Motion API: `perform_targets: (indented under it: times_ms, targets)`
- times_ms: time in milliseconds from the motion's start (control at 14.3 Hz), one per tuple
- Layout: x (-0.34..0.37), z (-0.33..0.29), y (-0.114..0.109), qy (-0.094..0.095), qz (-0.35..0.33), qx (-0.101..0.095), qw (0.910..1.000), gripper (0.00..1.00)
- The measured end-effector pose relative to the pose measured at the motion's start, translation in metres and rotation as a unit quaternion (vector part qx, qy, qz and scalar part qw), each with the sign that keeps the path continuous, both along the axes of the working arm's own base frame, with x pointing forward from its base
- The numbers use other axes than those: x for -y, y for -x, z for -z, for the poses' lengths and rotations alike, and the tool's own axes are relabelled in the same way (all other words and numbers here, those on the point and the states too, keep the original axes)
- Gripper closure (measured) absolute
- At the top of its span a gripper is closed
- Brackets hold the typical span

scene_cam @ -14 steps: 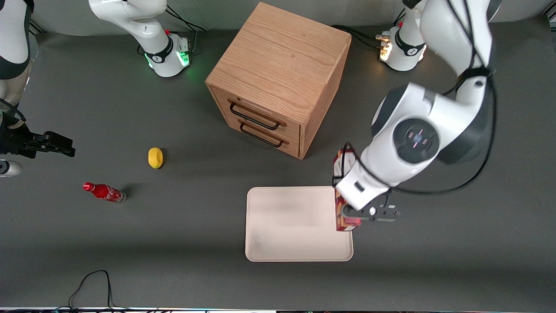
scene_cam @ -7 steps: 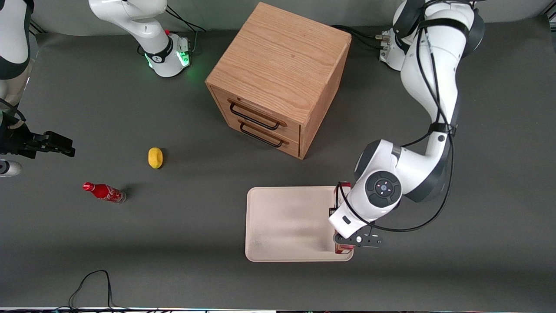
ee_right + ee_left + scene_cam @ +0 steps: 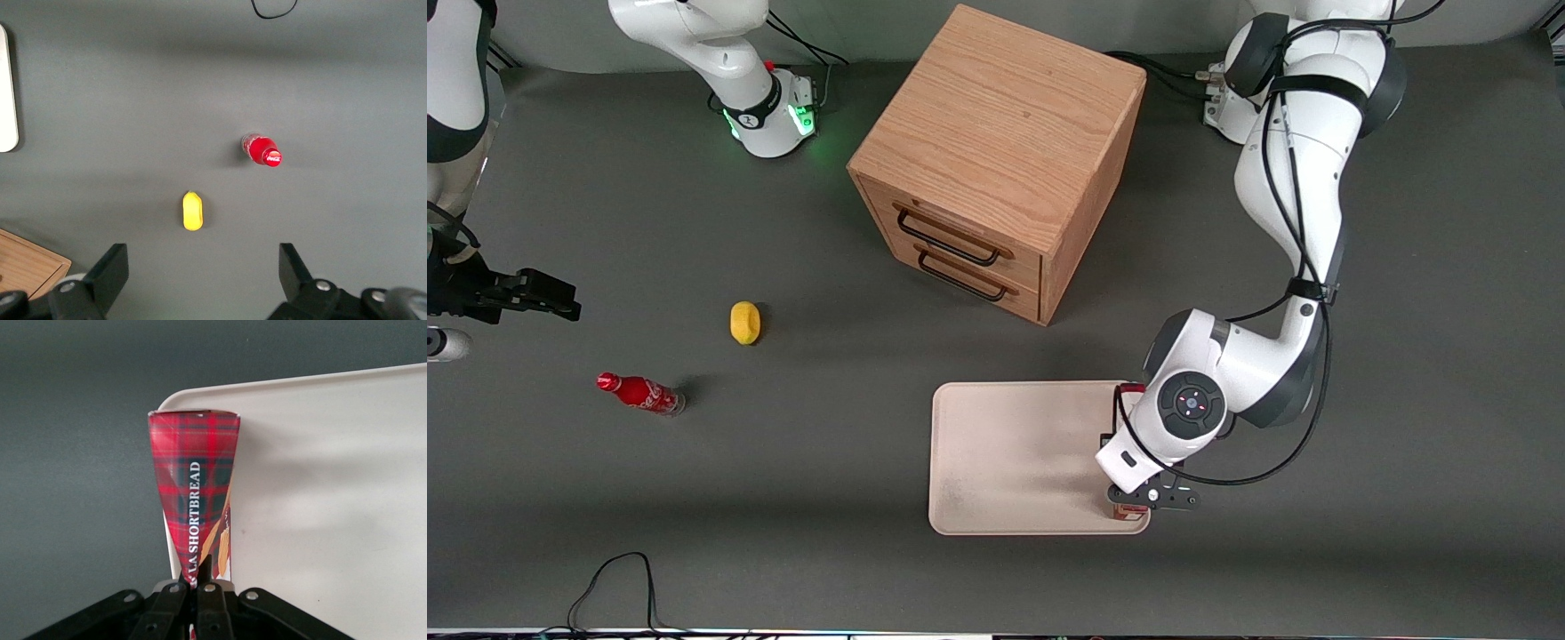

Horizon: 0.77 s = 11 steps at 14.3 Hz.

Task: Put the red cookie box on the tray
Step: 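Lower the box onto the tray's rim area and open the left gripper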

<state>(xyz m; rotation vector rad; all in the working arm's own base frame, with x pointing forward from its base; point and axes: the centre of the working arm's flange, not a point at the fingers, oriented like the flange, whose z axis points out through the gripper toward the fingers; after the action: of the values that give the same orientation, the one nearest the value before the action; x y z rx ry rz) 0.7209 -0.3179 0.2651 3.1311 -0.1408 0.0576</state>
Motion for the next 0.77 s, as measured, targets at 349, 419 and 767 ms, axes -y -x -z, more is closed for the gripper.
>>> perform_targets:
  times_ms: [349, 419, 767]
  targets:
    - [0.0061, -0.0008, 0.0025, -0.003, -0.021, 0.002, 0.9998, 0.98]
    - [0.0078, -0.0008, 0.0033, -0.003, -0.028, 0.003, 0.9996, 0.98]
    - [0.0083, -0.0004, 0.0036, -0.004, -0.040, 0.003, 0.9992, 0.93]
